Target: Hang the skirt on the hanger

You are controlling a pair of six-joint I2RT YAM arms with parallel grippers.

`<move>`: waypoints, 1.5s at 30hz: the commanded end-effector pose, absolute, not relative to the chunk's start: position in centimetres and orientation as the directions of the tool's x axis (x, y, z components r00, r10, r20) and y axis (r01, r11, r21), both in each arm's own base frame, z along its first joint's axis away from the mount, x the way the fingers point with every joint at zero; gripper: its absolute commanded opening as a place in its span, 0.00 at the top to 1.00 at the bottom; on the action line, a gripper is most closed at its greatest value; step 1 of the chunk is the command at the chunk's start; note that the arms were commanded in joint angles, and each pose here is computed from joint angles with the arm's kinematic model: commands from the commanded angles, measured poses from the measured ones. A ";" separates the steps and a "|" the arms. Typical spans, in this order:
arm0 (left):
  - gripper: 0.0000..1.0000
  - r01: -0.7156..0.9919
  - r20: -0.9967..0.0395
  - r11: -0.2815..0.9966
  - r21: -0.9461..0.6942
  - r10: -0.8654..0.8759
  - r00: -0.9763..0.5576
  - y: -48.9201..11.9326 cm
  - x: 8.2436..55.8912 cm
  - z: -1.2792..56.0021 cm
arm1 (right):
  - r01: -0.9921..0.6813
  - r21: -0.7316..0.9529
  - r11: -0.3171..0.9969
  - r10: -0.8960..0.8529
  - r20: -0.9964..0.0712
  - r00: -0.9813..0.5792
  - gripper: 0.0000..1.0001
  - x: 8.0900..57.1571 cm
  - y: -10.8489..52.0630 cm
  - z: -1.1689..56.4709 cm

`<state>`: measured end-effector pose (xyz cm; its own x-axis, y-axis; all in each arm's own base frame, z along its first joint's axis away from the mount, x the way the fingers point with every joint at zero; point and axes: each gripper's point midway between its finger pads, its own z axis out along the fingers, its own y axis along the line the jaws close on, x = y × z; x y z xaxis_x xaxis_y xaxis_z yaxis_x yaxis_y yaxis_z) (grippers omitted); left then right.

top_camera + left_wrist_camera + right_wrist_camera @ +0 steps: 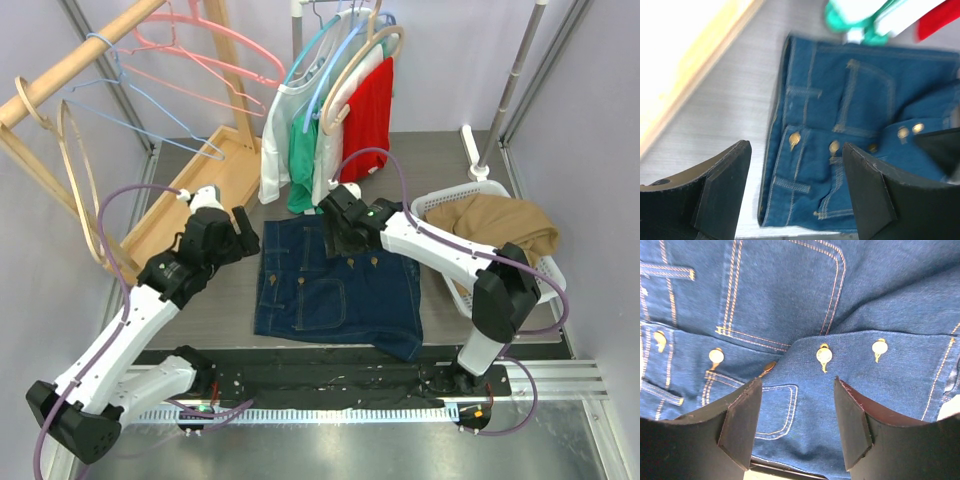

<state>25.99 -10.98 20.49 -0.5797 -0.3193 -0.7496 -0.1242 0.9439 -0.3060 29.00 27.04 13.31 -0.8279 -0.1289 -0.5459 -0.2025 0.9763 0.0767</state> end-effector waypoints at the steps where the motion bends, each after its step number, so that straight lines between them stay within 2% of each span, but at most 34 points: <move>1: 0.23 -0.050 -0.843 0.956 -0.290 -0.280 -0.459 -11.2 28.2 27.2 | -0.239 0.078 0.968 -0.164 -0.524 -0.836 0.36 29.0 27.6 12.6; 8: 0.24 -0.003 -0.891 0.971 -0.241 -0.222 -0.396 -12.4 31.5 32.4 | -0.252 0.080 0.964 -0.173 -0.532 -0.829 0.37 29.1 27.8 12.9; 15: 0.23 -0.058 -0.938 0.985 -0.162 -0.172 -0.301 -11.2 33.7 38.5 | -0.263 0.080 0.961 -0.179 -0.543 -0.821 0.37 29.3 27.9 13.2; 20: 0.22 -0.234 -0.958 0.971 -0.049 -0.112 -0.264 -8.3 35.2 41.2 | -0.275 0.074 0.958 -0.194 -0.540 -0.819 0.37 29.4 28.1 13.0; 24: 0.18 -0.402 -0.978 0.915 -0.029 -0.109 -0.177 -5.4 35.3 43.7 | -0.285 0.068 0.956 -0.206 -0.537 -0.818 0.37 29.6 28.3 12.8; 28: 0.15 -0.474 -0.988 0.879 -0.054 -0.115 -0.101 -4.3 35.6 45.6 | -0.299 0.063 0.952 -0.219 -0.540 -0.812 0.37 29.9 28.5 12.9; 33: 0.09 -0.548 -0.993 0.834 -0.060 -0.104 -0.049 -2.6 37.0 46.9 | -0.315 0.061 0.947 -0.233 -0.544 -0.806 0.37 30.2 28.9 13.0; 45: 0.09 -0.595 -0.975 0.791 -0.139 -0.214 -0.056 0.5 43.2 44.7 | -0.343 0.065 0.937 -0.253 -0.548 -0.797 0.37 30.5 29.5 13.3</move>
